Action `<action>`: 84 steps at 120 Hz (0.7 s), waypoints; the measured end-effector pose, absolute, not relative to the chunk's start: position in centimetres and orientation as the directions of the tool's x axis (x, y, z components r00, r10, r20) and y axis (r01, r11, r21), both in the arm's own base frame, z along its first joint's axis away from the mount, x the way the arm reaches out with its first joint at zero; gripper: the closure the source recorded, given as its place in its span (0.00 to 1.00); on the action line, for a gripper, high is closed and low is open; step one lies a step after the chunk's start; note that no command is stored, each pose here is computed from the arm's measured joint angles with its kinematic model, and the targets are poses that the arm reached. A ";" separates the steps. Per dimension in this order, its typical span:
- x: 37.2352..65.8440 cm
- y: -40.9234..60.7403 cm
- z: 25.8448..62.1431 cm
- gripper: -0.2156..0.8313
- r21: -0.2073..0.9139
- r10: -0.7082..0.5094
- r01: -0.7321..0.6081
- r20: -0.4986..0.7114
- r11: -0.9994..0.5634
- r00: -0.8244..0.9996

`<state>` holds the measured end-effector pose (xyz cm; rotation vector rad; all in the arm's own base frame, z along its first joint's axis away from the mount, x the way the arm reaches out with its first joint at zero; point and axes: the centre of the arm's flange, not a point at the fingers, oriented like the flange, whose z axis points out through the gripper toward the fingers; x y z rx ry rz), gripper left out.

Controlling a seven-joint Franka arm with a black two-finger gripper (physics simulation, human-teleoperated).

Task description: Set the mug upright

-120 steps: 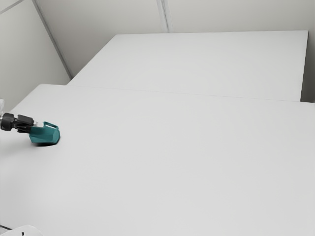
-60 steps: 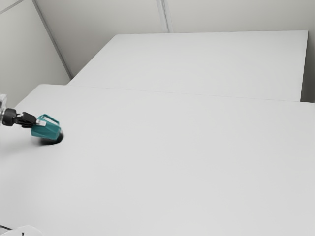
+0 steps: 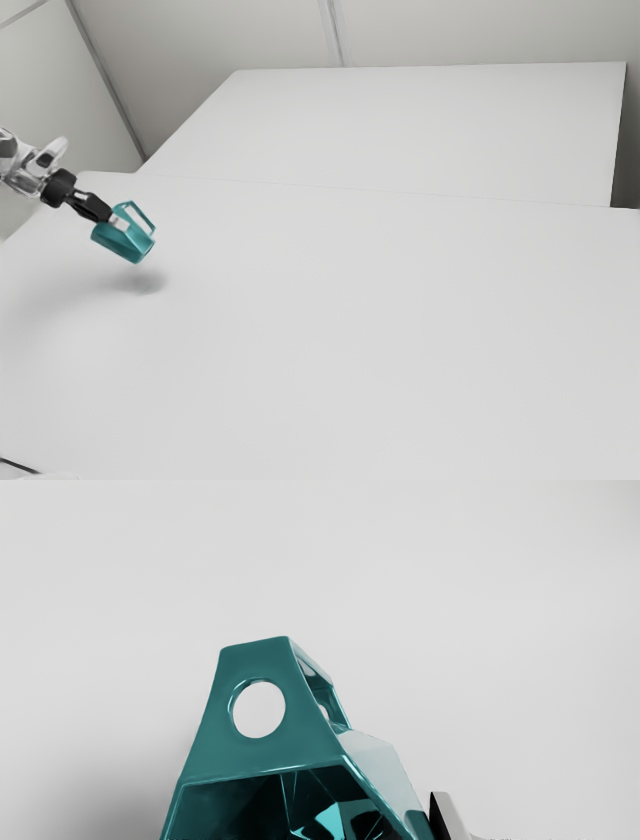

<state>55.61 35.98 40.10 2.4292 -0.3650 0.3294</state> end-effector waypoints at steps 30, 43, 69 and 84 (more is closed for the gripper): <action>57.9 28.1 41.7 0.95 0.479 -0.317 -0.391 0.231 -0.786 0.920; 57.4 25.7 41.8 0.95 0.445 -0.336 -0.388 0.194 -0.807 0.922; 56.7 20.8 43.0 0.95 0.365 -0.373 -0.399 0.142 -0.841 0.917; 56.8 18.0 43.7 0.95 0.314 -0.401 -0.414 0.107 -0.854 0.910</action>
